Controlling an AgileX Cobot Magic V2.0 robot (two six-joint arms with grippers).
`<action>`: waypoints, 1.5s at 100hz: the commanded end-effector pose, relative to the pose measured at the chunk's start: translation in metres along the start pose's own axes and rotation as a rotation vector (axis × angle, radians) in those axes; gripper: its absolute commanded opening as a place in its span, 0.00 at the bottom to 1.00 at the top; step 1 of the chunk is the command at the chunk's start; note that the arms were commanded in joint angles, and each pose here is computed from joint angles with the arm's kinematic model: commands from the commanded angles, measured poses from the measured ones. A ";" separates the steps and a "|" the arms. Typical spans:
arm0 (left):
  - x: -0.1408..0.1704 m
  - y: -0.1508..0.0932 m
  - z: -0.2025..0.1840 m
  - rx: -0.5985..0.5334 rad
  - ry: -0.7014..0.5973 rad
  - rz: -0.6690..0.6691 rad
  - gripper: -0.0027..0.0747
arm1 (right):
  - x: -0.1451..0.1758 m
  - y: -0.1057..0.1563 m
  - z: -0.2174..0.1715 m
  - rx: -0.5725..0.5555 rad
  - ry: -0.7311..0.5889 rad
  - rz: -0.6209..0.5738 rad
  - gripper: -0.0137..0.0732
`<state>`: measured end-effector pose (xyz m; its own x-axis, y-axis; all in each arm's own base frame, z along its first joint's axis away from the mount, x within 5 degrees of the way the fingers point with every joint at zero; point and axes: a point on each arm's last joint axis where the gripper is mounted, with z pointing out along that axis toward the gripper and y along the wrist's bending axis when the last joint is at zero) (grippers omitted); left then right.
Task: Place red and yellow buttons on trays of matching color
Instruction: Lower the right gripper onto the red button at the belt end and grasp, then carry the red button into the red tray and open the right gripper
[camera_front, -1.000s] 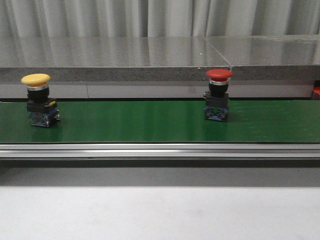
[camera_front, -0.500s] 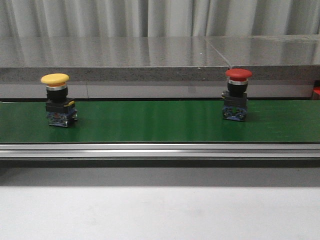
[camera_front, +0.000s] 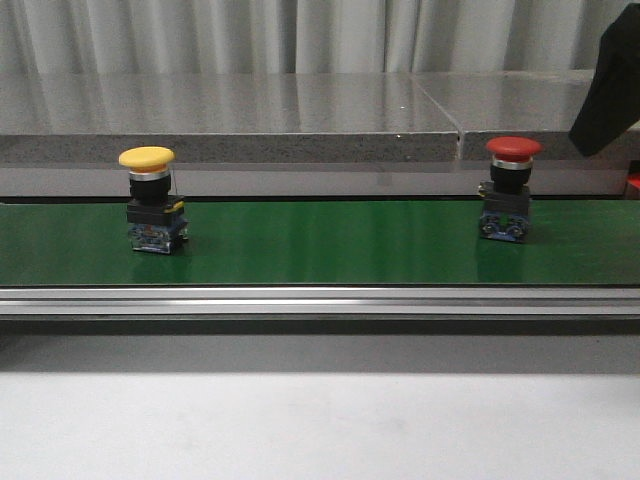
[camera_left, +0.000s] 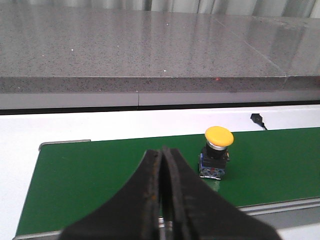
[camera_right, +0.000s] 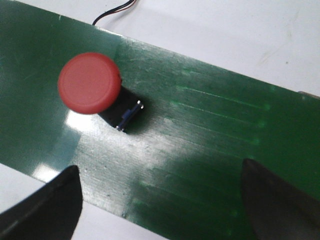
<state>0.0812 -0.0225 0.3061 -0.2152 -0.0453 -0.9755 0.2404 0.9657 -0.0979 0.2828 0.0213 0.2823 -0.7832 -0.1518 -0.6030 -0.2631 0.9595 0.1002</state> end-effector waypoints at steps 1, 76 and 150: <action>-0.014 -0.001 -0.002 0.003 -0.089 -0.012 0.01 | -0.020 0.000 -0.006 0.009 -0.086 -0.014 0.89; -0.014 -0.001 -0.002 0.003 -0.091 -0.012 0.01 | -0.041 0.001 0.045 -0.015 -0.036 -0.056 0.54; -0.014 -0.001 -0.002 0.003 -0.091 -0.012 0.01 | -0.093 -0.171 -0.083 0.293 -0.276 0.314 0.33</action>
<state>0.0812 -0.0225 0.3059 -0.2167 -0.0449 -0.9752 0.2407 0.9657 -0.0979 0.3569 -0.1243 0.3612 -0.7002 0.1457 -0.6989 0.0951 0.9893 0.1109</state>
